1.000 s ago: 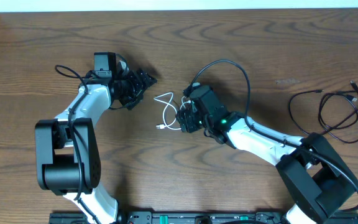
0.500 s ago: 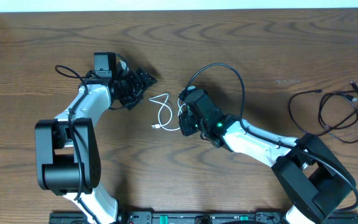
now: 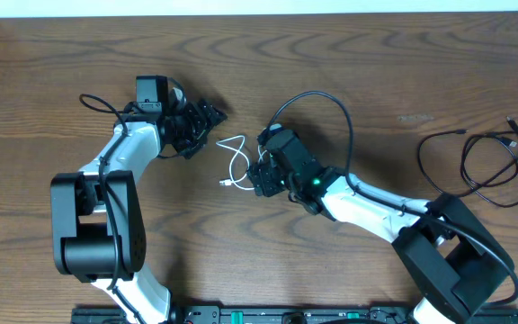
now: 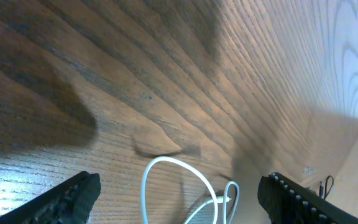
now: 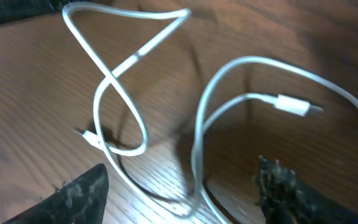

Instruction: Untangle cables

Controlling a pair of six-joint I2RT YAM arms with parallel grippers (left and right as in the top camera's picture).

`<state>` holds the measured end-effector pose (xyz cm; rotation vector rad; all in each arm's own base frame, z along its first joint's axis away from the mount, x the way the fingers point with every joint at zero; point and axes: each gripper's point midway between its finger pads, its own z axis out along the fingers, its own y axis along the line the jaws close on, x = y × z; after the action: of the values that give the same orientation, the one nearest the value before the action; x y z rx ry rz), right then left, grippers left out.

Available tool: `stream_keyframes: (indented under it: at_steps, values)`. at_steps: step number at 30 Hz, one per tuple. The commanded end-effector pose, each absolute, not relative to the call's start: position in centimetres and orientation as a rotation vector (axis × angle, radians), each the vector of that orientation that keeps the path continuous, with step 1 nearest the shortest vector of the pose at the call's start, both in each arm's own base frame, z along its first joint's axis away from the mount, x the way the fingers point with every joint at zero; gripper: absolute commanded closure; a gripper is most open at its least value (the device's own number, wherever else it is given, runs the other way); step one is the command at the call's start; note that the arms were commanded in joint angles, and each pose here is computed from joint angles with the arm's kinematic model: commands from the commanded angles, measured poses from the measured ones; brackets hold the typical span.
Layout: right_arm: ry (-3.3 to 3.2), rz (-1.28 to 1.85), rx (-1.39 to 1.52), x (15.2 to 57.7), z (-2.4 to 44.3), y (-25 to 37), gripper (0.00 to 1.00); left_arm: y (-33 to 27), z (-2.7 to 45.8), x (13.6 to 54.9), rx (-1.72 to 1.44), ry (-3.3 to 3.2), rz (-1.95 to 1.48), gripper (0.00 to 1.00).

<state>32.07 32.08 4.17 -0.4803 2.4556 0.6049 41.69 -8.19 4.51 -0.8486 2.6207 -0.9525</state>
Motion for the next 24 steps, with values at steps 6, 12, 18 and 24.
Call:
stream_keyframes:
  at_steps: [6, 12, 18, 24]
  values:
    - [2.467, 0.584, -0.493, 32.0, 2.4, 32.4, 0.42, -8.3, 4.1, 41.3, -0.839, 2.636, -0.964, 0.14]
    - [2.443, 0.549, -0.470, 32.8, 2.5, 32.1, 0.99, -8.3, 4.1, 41.3, -0.838, 2.636, -0.964, 0.14]
    - [2.432, 0.556, -0.469, 32.9, 2.7, 32.3, 0.51, -8.3, 4.1, 41.4, -0.838, 2.636, -0.964, 0.14]
    - [2.431, 0.557, -0.469, 32.9, 2.7, 32.3, 0.31, -8.3, 4.1, 41.3, -0.839, 2.636, -0.964, 0.14]
